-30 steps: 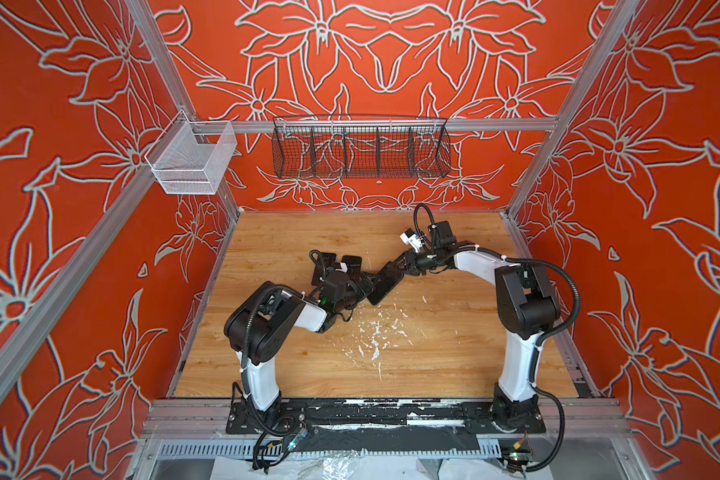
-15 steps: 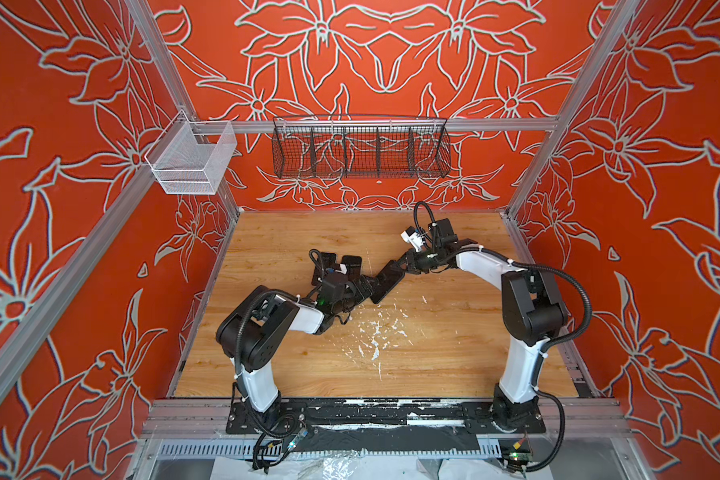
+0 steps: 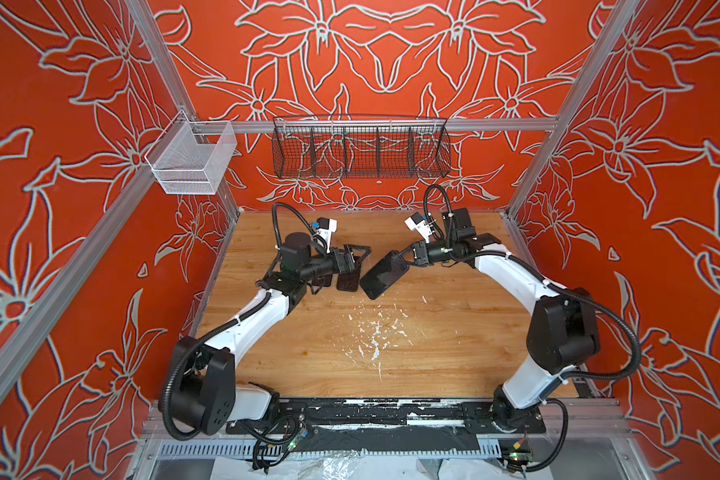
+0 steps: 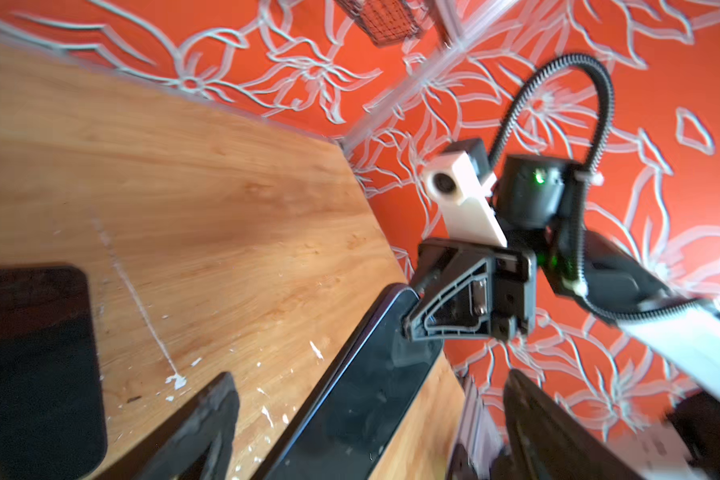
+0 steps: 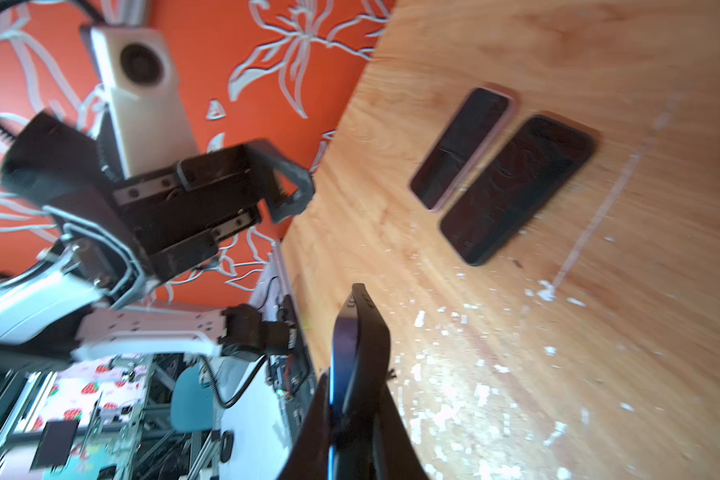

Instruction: Put the phone into the phone case

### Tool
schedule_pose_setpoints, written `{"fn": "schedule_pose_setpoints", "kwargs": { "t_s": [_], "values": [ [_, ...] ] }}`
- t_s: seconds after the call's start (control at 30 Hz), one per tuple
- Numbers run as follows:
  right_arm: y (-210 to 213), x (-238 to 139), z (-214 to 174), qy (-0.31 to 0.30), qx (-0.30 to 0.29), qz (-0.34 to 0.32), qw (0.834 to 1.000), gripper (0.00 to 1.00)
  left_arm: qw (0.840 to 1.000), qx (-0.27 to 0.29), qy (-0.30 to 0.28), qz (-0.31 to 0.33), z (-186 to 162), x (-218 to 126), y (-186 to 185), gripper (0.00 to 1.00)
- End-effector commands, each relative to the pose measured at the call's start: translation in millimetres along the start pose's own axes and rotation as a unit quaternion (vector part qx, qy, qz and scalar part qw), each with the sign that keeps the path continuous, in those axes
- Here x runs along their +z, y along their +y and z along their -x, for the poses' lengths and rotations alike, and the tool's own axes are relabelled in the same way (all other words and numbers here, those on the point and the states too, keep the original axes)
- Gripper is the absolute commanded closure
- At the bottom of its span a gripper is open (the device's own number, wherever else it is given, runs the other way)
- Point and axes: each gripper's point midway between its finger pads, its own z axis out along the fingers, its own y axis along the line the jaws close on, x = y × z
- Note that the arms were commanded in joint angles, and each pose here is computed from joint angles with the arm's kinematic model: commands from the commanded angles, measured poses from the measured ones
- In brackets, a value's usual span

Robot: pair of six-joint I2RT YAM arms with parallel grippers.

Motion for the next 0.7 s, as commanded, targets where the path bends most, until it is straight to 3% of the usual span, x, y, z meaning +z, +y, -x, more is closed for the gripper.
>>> {"fn": "schedule_pose_setpoints", "kwargs": {
  "t_s": [0.0,0.13,0.3,0.4,0.53,0.67],
  "values": [
    [48,-10,-12,0.014,-0.038,0.090,0.995,1.00,0.988,0.002,0.131,-0.083,-46,-5,-24,0.03],
    [70,-14,-17,0.013,-0.044,0.135,0.990,1.00,0.978,-0.010,0.165,-0.128,-54,-2,-35,0.01],
    [79,-17,-22,0.016,-0.050,0.144,0.988,1.00,0.966,0.014,0.188,-0.179,-67,3,-63,0.08],
    [80,-17,-22,0.015,-0.052,0.143,0.988,1.00,0.956,0.011,0.208,-0.206,-76,6,-75,0.26],
    [83,-19,-21,0.010,-0.058,0.141,0.988,1.00,0.954,-0.004,0.210,-0.215,-80,5,-77,0.65],
    [84,-21,-20,0.008,-0.059,0.141,0.988,1.00,0.956,-0.007,0.200,-0.216,-82,1,-78,0.70]
  ]
}}
